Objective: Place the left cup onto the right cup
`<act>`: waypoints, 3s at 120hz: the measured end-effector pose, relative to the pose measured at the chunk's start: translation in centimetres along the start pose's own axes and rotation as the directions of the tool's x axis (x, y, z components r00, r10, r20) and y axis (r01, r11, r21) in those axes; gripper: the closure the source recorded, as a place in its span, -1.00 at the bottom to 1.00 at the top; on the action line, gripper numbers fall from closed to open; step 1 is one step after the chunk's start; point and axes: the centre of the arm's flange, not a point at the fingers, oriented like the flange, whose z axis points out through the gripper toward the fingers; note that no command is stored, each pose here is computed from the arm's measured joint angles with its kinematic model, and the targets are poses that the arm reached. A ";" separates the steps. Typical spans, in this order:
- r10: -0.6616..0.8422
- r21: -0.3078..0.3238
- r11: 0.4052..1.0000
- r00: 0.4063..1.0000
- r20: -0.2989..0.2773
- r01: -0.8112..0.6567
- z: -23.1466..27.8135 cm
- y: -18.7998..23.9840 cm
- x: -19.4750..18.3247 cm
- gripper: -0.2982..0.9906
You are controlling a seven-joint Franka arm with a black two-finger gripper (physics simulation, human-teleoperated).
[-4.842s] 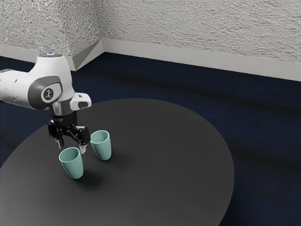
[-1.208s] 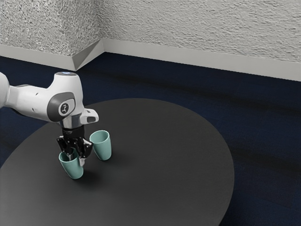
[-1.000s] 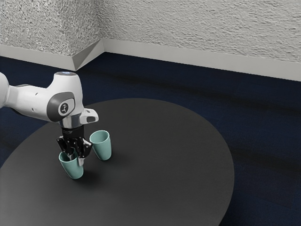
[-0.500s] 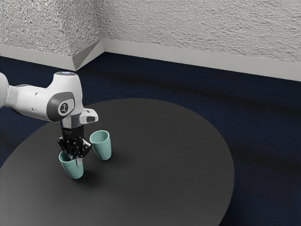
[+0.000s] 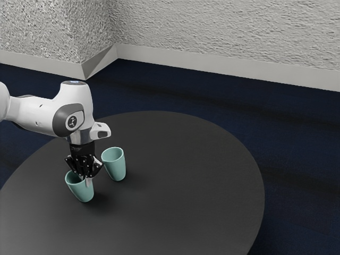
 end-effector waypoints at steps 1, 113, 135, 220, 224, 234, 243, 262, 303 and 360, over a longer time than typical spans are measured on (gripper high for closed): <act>0.000 0.000 1.000 1.000 0.000 0.000 0.0 0.0 0.0 0.61; -0.022 -0.013 1.000 1.000 -0.015 0.022 -3.2 -0.3 -1.8 0.65; -0.028 -0.020 0.999 0.999 -0.025 0.028 -4.8 -0.5 -2.7 0.65; 0.000 0.020 1.000 0.994 -0.107 0.002 -12.0 0.5 -5.0 0.65; 0.004 0.026 1.000 0.994 -0.113 -0.001 -12.5 0.7 -5.0 0.65; 0.010 0.037 0.999 0.992 -0.123 -0.005 -13.6 1.0 -5.0 0.65; 0.013 0.044 0.999 0.992 -0.128 -0.008 -14.3 1.3 -5.0 0.65; 0.029 0.062 0.998 0.990 -0.139 -0.020 -15.6 2.1 -4.8 0.65; 0.053 0.086 0.996 0.984 -0.169 -0.039 -18.2 3.8 -3.5 0.65; 0.074 0.121 0.991 0.986 -0.151 -0.056 -18.1 5.7 -0.1 0.65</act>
